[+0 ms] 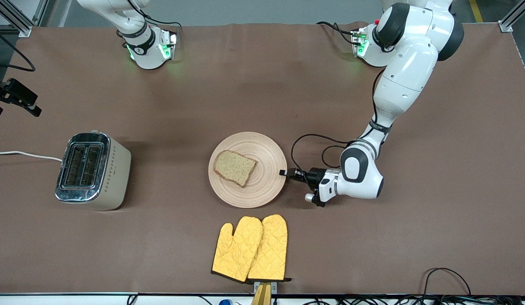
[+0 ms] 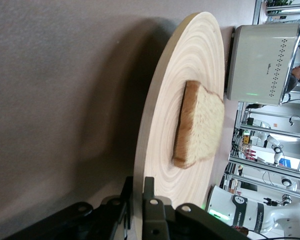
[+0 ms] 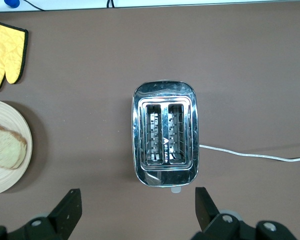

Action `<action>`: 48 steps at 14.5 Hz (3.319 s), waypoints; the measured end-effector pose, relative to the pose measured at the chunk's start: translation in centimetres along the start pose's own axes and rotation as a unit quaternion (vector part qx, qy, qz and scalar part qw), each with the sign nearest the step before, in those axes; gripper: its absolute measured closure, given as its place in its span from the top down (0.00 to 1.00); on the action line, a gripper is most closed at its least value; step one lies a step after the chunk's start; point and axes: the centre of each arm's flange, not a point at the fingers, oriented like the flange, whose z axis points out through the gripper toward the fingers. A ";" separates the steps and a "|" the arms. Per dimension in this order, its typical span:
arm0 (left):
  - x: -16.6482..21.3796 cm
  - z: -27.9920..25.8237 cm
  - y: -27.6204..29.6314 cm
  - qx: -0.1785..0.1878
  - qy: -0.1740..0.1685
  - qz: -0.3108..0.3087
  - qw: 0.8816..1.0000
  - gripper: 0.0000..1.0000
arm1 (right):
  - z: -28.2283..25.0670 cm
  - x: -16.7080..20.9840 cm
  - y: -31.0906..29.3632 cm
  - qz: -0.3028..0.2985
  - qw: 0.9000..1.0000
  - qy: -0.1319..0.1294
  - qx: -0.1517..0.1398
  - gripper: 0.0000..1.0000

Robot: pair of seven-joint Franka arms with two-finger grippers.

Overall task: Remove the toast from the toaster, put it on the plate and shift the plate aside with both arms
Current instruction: 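Slide the plate with the toast across the table with the left gripper, then open the left gripper and release the plate rim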

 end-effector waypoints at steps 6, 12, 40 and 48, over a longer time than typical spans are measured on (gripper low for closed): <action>2.3 -5.1 2.1 0.005 0.046 0.001 0.999 0.10 | 0.0 0.0 0.0 0.000 1.000 -0.001 0.000 1.00; 2.9 -19.7 6.4 0.000 0.078 -0.002 0.997 0.10 | -0.3 0.0 -0.1 -0.001 1.000 0.002 0.000 1.00; -12.0 -48.6 -22.2 0.054 0.159 -0.049 0.985 0.11 | -2.6 -0.1 -0.4 -0.005 1.000 -0.008 -0.006 1.00; -11.8 -52.9 -20.0 0.174 0.102 -0.007 0.979 0.90 | -2.6 -0.1 -0.4 -0.005 1.000 -0.008 -0.006 1.00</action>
